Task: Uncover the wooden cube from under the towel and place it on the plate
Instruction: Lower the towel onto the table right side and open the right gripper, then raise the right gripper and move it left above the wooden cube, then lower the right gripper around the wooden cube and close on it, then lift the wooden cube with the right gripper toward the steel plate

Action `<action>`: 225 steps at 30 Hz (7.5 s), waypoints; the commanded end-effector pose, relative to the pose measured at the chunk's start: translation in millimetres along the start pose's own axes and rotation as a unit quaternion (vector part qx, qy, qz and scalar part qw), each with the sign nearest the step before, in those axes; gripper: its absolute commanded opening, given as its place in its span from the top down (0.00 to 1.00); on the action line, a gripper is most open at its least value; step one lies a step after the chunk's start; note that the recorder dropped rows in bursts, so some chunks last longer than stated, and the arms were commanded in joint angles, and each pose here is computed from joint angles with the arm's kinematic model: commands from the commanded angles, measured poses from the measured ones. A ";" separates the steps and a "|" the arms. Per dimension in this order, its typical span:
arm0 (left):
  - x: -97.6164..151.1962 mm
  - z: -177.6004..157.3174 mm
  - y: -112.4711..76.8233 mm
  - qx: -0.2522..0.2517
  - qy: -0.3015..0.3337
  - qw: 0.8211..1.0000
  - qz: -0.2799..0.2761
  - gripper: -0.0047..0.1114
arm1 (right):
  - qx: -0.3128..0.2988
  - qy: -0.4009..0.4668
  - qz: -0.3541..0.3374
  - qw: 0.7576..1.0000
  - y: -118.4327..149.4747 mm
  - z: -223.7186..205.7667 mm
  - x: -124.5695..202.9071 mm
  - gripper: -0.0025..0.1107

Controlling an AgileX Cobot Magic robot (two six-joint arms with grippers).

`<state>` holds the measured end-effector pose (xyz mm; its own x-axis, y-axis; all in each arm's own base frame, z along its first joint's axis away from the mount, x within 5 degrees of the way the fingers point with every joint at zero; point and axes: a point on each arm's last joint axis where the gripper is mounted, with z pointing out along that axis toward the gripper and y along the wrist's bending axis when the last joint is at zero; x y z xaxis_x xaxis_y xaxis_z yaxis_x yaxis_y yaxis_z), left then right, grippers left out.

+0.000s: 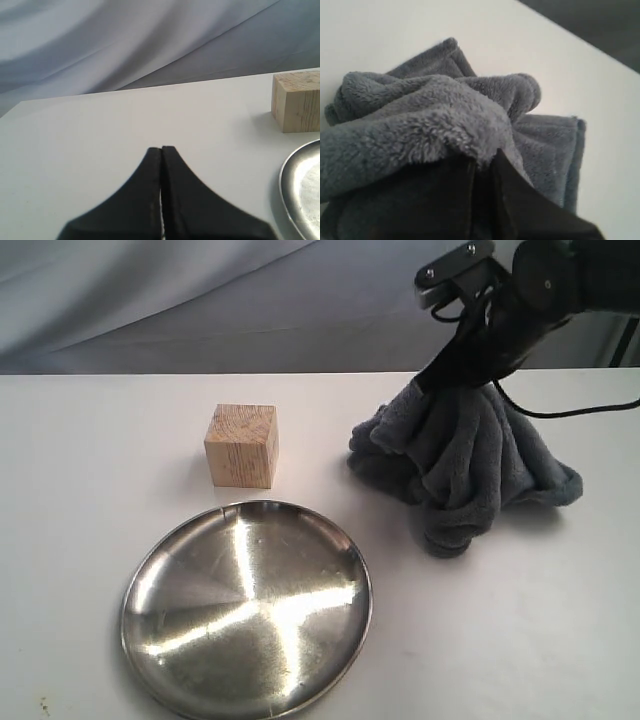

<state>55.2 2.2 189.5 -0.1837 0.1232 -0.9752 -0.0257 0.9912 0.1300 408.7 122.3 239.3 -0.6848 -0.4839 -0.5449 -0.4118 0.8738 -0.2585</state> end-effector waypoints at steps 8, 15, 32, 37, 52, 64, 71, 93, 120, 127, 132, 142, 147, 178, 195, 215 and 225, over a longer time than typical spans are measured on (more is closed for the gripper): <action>0.3 -0.2 -0.2 0.001 -0.001 1.000 -0.003 0.96 | -0.055 0.014 0.069 0.996 22.2 61.9 28.7 0.98; 0.3 -0.2 -0.2 0.001 -0.001 1.000 -0.003 0.96 | -0.062 0.002 0.133 0.989 24.7 67.8 27.6 0.73; 0.3 -0.2 -0.2 0.001 -0.001 1.000 -0.003 0.96 | -0.044 -0.102 0.088 0.990 4.1 -11.8 -6.7 0.18; 0.3 -0.2 -0.2 0.001 -0.001 1.000 -0.003 0.96 | -0.040 -0.138 0.062 0.988 2.0 -46.8 -16.0 0.18; 0.3 -0.2 -0.2 0.001 -0.001 1.000 -0.003 0.96 | -0.089 -0.227 0.165 0.956 14.0 -59.4 -35.3 0.18; 0.3 -0.2 -0.2 0.001 -0.001 1.000 -0.003 0.96 | -0.080 -0.238 0.125 0.960 14.3 -59.2 -36.7 0.07; 0.3 -0.2 -0.2 0.001 -0.001 1.000 -0.004 0.96 | -0.063 -0.246 0.030 0.967 24.4 -49.9 -38.1 0.05; 0.3 -0.2 -0.2 0.001 -0.001 1.000 -0.003 0.96 | -0.188 -0.195 0.001 0.963 134.4 23.6 -82.6 0.05; 0.3 -0.2 -0.2 0.001 -0.001 1.000 -0.002 0.96 | -0.237 -0.206 0.125 0.941 188.8 40.9 -79.6 0.14; 0.3 -0.2 -0.2 0.001 -0.001 1.000 -0.002 0.96 | -0.185 -0.208 -0.086 0.957 187.8 43.1 -72.7 0.14; 0.3 -0.2 -0.2 0.001 -0.001 1.000 -0.004 0.96 | -0.159 -0.170 -0.168 0.958 177.0 46.5 -65.5 0.14; 0.3 -0.2 -0.2 0.001 -0.001 1.000 -0.004 0.96 | -0.191 -0.116 -0.261 0.939 125.1 22.0 -84.6 0.14; 0.3 -0.2 -0.2 0.001 -0.001 1.000 -0.003 0.96 | -0.217 -0.132 -0.303 0.919 112.7 8.3 -97.0 0.14; 0.3 -0.2 -0.2 0.001 -0.001 1.000 -0.003 0.96 | -0.258 -0.210 -0.324 0.886 139.9 76.9 -93.9 0.14; 0.3 -0.2 -0.2 0.001 -0.001 1.000 -0.003 0.96 | -0.260 -0.236 -0.242 0.905 147.0 101.8 -92.3 0.14; 0.3 -0.2 -0.2 0.001 -0.001 1.000 -0.002 0.96 | -0.268 -0.228 -0.239 0.905 148.2 102.7 -90.5 0.05; 0.3 -0.2 -0.2 0.001 -0.001 1.000 -0.002 0.96 | -0.270 -0.207 -0.245 0.908 155.5 129.0 -75.5 0.05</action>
<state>55.2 2.2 189.5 -0.1837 0.1232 -0.9752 -0.0257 0.9912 0.1300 470.4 303.9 146.0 -0.1032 -0.6405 -0.7610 -0.9190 0.3541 -0.1733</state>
